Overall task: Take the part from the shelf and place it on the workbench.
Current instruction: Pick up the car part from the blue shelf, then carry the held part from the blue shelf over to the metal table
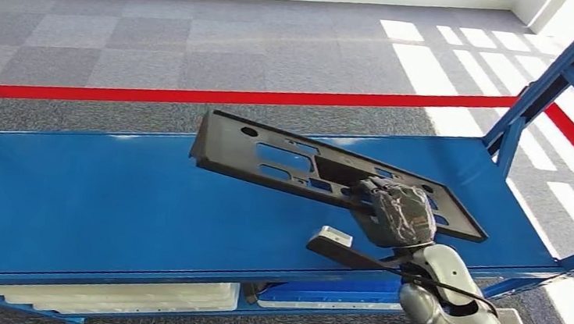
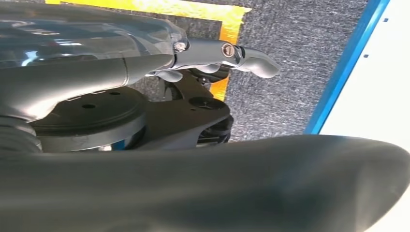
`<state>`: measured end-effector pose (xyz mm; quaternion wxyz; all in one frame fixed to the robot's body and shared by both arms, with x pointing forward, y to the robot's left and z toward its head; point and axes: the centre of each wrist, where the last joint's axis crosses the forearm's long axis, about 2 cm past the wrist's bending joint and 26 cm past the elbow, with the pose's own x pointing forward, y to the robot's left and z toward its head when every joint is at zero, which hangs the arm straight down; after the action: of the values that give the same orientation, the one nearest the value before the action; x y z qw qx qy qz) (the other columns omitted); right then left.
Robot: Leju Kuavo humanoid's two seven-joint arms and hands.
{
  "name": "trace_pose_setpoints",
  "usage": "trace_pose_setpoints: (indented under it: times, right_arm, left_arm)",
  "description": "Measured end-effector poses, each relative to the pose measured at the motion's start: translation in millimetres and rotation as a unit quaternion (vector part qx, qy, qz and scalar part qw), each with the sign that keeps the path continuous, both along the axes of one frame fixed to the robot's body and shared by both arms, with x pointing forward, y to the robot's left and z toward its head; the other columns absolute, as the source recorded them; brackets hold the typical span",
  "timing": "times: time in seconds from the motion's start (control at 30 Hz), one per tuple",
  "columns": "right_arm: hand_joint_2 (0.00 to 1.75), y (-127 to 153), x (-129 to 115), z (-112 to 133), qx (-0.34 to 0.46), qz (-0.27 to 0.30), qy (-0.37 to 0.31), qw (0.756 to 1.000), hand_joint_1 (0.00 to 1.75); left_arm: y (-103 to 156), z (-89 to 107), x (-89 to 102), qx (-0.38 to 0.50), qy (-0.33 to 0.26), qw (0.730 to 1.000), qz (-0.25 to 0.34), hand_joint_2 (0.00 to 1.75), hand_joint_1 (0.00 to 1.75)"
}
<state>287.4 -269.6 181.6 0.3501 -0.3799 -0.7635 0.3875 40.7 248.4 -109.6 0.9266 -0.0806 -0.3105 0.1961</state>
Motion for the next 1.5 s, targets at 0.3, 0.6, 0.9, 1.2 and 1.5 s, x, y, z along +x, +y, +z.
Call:
trace_pose_setpoints:
  times: [0.3, 0.6, 0.9, 1.2, 1.5]
  right_arm:
    - [1.75, 2, 5, 83, 0.206, 0.153, -0.103, 0.961, 1.75]
    - [1.75, 15, -10, 104, 0.346, 0.328, -0.094, 0.874, 1.75]
    - [1.75, 25, -22, 87, 0.393, 0.405, -0.044, 0.824, 1.75]
    - [1.75, 31, -30, 75, 0.401, 0.419, -0.022, 0.814, 1.75]
    - [1.75, 29, -34, 61, 0.407, 0.424, 0.014, 0.809, 1.75]
  left_arm:
    - [0, 0.1, 0.4, -0.003, 0.003, 1.000, -0.015, 0.00, 0.00]
    - [0, 0.0, 0.1, 0.000, 0.008, 1.000, -0.011, 0.00, 0.00]
    - [0, -0.1, -0.9, -0.010, 0.016, 1.000, 0.012, 0.00, 0.00]
    - [1, -0.3, -1.3, -0.007, 0.028, 0.999, 0.030, 0.00, 0.00]
    - [0, -0.3, -2.2, -0.017, 0.043, 0.998, 0.049, 0.00, 0.00]
